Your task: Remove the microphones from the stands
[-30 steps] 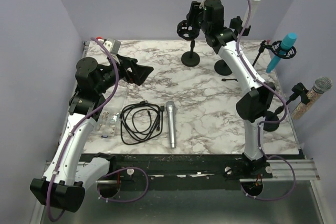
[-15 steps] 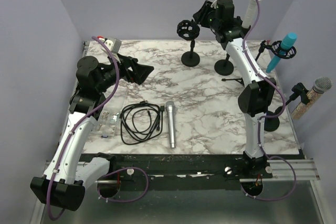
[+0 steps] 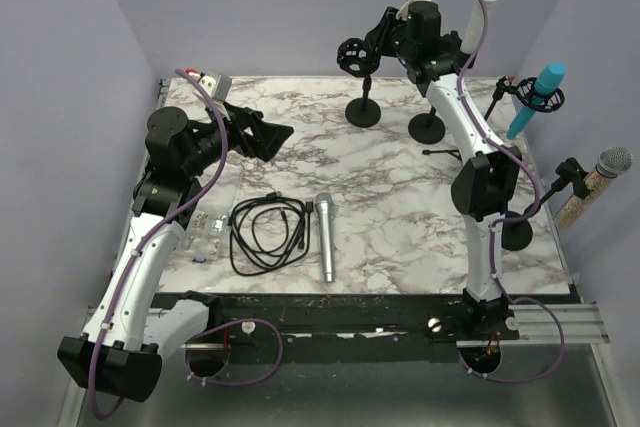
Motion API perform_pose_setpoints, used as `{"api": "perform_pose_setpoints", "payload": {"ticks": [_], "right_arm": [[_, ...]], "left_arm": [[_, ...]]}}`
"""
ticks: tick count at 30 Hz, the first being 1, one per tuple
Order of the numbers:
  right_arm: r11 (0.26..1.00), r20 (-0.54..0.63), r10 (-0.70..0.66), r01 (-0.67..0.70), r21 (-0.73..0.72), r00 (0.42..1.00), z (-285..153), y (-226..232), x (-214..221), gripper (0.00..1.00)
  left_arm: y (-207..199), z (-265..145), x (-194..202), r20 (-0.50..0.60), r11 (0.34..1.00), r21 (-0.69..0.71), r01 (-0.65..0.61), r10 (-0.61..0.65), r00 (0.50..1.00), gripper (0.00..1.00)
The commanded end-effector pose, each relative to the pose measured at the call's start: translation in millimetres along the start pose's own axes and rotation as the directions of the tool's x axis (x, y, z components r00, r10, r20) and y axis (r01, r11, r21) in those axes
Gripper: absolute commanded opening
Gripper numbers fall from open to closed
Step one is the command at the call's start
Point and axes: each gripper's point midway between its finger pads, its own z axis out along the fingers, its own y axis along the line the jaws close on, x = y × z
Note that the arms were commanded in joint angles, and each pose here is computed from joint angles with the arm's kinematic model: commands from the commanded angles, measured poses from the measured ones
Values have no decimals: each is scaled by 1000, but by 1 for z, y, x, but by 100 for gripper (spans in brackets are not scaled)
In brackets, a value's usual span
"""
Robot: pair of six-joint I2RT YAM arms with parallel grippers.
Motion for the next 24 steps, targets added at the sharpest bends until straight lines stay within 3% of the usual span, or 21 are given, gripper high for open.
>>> {"api": "perform_pose_setpoints", "payload": {"ticks": [1,24], "right_arm": [[995,-49,-93,94,15,994,10,-14,25,32],[930,-203,-359,369,8,911,28,-64,111,25]], "left_arm": [[-3,0,-11,24,1000,-3,-19,19,1000,98],[-3,0,-10,24,1000,-7,-24,24,999,99]]}}
